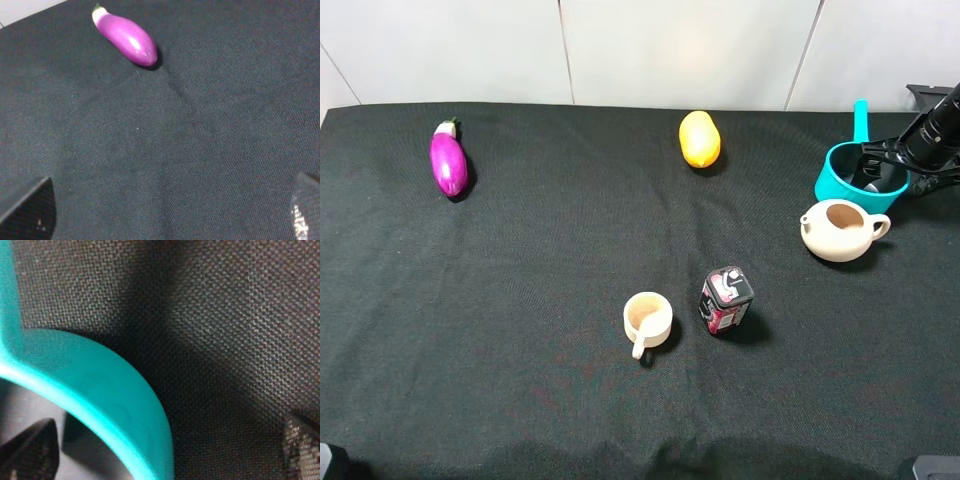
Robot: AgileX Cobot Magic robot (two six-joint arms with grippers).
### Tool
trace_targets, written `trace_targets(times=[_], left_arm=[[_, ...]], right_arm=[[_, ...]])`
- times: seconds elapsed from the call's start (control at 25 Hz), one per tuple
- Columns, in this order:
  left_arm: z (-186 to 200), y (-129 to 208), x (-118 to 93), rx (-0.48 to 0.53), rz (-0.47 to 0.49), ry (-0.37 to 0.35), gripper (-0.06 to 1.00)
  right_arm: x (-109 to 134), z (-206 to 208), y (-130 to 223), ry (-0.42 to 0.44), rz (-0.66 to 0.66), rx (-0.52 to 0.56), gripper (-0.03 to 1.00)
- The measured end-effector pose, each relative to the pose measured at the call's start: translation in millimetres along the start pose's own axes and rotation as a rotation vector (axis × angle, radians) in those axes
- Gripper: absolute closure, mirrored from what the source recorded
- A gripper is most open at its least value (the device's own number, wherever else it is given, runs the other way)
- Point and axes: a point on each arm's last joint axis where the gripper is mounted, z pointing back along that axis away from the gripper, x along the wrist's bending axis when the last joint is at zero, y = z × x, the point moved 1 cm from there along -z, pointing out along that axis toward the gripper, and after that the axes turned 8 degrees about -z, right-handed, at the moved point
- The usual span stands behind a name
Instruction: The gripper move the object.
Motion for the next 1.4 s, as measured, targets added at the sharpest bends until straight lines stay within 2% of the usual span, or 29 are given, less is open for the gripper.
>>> trace_targets(times=[0.32,0.64,1.4], left_arm=[[0.0,0.0,0.0,0.000,0.000,0.000,-0.05],[0.0,0.0,0.0,0.000,0.000,0.000,-0.05],[0.0,0.0,0.0,0.000,0.000,0.000,-0.05]], right_arm=[[1.6,13.6,-9.0,0.001,0.013,-0.001,0.29],[3.4,54.3,-10.9,0.019,0.020,-0.032,0.29],[13.4,167.9,26.3,0.006,0.036,0.026,0.27]])
